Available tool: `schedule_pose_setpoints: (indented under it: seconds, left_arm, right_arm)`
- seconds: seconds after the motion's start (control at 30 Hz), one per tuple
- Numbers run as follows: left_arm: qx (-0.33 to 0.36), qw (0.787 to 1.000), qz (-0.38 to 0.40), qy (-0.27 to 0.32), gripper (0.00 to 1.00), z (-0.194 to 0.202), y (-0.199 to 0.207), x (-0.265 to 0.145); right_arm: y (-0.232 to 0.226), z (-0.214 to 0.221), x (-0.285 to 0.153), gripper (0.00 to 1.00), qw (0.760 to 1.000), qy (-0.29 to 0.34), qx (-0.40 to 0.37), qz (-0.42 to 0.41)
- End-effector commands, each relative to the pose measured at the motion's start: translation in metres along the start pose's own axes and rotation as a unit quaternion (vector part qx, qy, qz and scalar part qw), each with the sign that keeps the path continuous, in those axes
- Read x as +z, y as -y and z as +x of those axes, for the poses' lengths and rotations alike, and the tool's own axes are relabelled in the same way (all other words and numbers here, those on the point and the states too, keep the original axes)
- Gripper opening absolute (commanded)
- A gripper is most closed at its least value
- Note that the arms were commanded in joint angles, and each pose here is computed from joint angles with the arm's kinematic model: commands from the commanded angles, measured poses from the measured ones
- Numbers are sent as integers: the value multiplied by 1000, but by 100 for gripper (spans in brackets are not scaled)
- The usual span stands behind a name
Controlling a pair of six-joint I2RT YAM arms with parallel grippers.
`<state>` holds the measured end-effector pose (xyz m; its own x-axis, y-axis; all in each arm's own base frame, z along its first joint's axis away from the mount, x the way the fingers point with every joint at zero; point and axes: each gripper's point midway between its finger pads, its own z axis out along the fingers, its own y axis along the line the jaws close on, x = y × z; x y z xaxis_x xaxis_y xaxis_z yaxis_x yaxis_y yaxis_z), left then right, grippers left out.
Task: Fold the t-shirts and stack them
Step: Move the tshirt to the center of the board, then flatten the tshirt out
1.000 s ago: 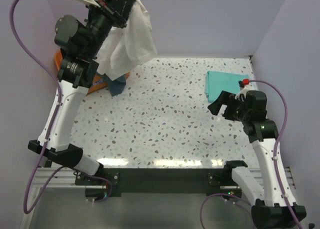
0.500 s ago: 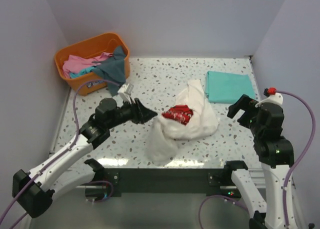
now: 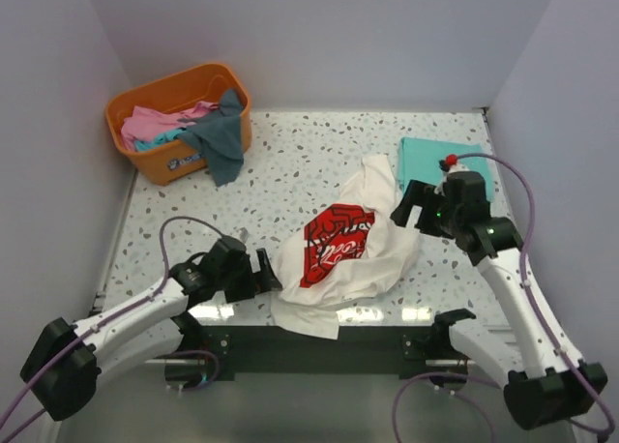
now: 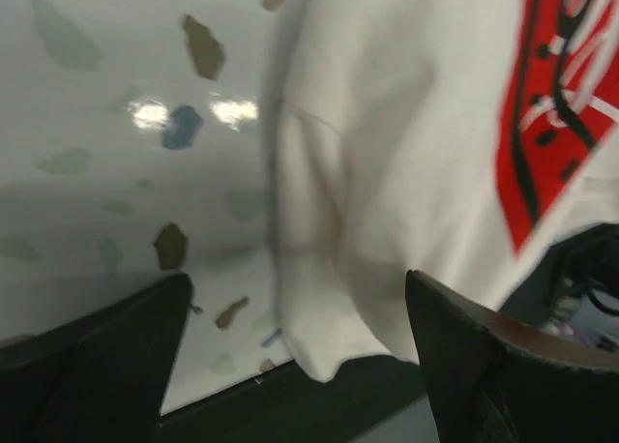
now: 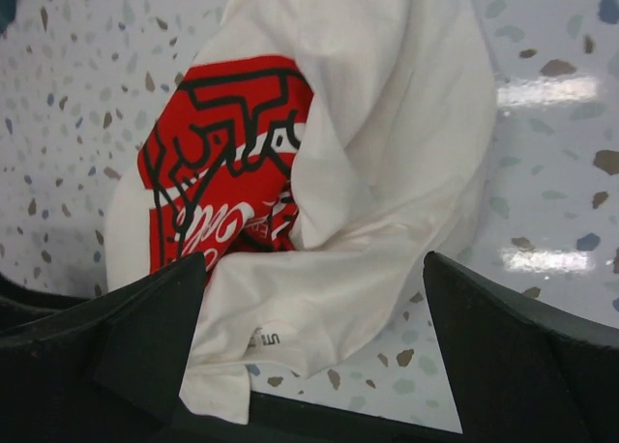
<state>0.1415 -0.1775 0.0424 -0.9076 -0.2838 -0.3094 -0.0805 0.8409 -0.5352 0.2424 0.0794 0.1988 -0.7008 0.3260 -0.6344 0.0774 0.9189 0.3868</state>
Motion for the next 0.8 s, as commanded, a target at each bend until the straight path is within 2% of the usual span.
schedule_pose_setpoints:
  seconds: [0.0,0.07,0.2,0.4,0.53,0.6,0.67,0.7,0.77]
  left_arm:
    - [-25,996,9,-81,100,47,-2,9]
    - [-14,996,-14,-85,100,57,-4,6]
    - [1,996,-16,-82,100,65,4,-2]
    - [24,993,-5,-112,100,92,8,-5]
    - [46,991,-35,-117,95,103,1,4]
    - [56,991,-47,-114,87,100,4,9]
    - [66,992,-79,-78,78,82,6,11]
    - [67,991,-91,-68,65,77,6,12]
    - [69,990,-113,-48,54,69,6,15]
  right_arm:
    - [-21,0,20,99,999,2,-28,19]
    - [-4,12,26,98,998,-15,-5,69]
    - [56,30,19,99,977,-8,7,211]
    - [83,69,25,99,970,-36,18,241]
    - [76,74,41,98,974,-37,33,219]
    - [75,78,46,95,975,-43,39,215]
    - [75,79,53,93,976,-41,39,212]
    - [78,83,55,92,975,-45,38,215]
    - [82,87,65,90,974,-46,43,217]
